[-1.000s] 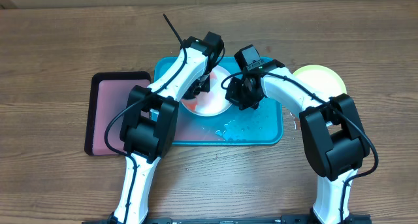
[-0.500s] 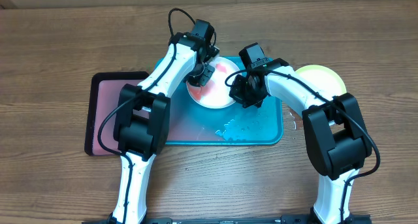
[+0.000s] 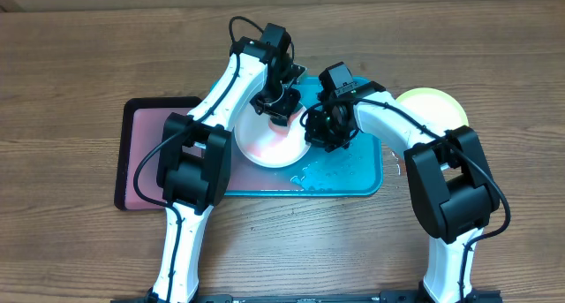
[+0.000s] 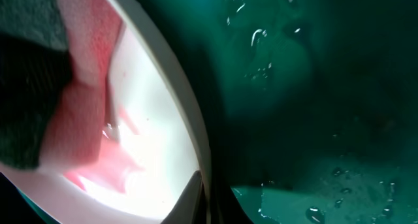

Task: Clean dirty plates on tray and stack at the side
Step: 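Scrub the white plate with the sponge while the right gripper holds it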

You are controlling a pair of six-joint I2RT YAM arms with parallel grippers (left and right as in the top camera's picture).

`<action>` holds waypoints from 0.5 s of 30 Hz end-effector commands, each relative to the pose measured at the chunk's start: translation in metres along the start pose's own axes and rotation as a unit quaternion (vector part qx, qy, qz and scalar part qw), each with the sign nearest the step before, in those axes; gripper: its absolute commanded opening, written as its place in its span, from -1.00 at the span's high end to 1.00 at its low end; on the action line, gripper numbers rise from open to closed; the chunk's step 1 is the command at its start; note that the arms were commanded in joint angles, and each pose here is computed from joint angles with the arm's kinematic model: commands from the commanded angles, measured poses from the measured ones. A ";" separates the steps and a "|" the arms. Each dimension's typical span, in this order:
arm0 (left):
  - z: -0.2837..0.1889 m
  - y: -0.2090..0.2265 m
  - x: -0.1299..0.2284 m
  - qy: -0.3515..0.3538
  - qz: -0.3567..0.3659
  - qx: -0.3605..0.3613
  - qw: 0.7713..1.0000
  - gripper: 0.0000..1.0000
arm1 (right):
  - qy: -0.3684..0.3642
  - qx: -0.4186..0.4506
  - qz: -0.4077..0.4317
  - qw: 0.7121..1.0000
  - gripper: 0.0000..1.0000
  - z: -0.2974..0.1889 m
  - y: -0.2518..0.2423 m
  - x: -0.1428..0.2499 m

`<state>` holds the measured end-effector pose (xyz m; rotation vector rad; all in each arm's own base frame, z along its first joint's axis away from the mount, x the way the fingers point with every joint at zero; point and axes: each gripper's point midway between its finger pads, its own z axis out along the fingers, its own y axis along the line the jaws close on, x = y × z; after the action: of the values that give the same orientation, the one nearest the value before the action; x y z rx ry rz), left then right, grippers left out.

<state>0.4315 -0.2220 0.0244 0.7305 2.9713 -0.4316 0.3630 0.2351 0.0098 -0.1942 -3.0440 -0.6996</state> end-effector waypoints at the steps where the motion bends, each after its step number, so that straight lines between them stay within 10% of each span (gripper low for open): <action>1: 0.006 -0.020 0.008 0.027 -0.083 0.041 0.995 0.91 | 0.026 -0.026 -0.034 0.999 0.93 0.006 0.013 0.014; 15: 0.018 -0.065 0.032 0.073 -0.036 0.099 0.992 0.91 | 0.023 -0.026 -0.034 0.999 0.93 0.006 0.012 0.013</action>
<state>0.3859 -0.2557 0.0274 0.5936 3.1351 -0.6239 0.3551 0.2380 0.0078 -0.1421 -3.0200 -0.7176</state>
